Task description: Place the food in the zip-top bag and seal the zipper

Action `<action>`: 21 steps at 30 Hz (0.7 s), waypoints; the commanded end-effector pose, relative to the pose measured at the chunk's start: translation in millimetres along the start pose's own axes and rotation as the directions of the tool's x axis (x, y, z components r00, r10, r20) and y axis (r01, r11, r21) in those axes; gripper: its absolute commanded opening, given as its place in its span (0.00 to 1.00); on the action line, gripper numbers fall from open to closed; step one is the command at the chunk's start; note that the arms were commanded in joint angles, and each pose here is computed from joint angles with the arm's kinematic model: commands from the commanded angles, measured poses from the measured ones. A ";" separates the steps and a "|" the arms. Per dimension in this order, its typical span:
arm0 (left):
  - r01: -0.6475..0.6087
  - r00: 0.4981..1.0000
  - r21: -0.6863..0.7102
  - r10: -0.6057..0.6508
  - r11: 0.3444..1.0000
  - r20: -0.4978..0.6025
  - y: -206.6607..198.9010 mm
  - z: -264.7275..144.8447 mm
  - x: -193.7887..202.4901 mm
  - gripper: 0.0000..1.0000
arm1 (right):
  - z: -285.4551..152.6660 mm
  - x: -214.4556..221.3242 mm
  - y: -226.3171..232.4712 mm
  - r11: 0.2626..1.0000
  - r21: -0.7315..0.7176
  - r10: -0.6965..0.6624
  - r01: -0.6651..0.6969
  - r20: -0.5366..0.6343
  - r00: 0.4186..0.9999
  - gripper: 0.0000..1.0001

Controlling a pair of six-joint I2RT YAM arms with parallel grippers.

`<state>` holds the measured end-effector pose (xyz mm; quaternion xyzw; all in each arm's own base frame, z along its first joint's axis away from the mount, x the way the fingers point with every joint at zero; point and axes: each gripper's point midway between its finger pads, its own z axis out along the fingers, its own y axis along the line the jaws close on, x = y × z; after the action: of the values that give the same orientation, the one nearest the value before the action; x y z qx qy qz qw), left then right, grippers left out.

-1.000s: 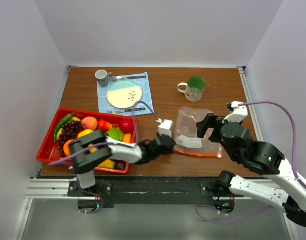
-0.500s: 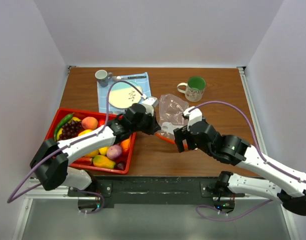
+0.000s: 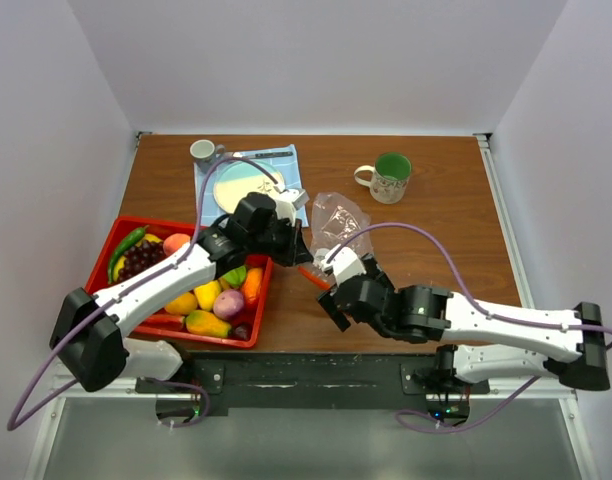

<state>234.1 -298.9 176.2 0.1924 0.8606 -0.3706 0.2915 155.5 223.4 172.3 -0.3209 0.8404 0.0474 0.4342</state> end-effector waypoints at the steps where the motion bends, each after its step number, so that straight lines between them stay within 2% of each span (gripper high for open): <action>1: -0.030 0.999 0.063 0.028 0.998 0.034 -19.7 -18.5 -15.5 0.00 | 5.1 -10.9 -19.0 0.989 0.147 0.007 -0.015 0.058 0.998 0.94; 7: -0.036 0.999 0.067 0.033 0.997 0.044 -22.8 -26.4 -15.4 0.00 | 23.5 -3.1 -15.7 0.978 0.205 -0.043 0.038 0.022 0.999 0.94; 13: -0.037 0.998 0.069 0.033 0.997 0.049 -24.4 -30.2 -15.3 0.00 | 30.5 -4.3 -0.6 0.990 0.140 -0.014 0.007 0.051 0.999 0.94; 21: -0.041 0.998 0.077 0.036 0.996 0.059 -27.1 -37.7 -13.3 0.00 | 39.1 -5.0 2.0 0.989 0.150 0.003 -0.015 0.080 0.997 0.95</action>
<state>219.0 -290.5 198.1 0.1985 0.8510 -0.3856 0.2962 177.4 230.6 144.0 -0.3065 0.8320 -0.0228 0.4618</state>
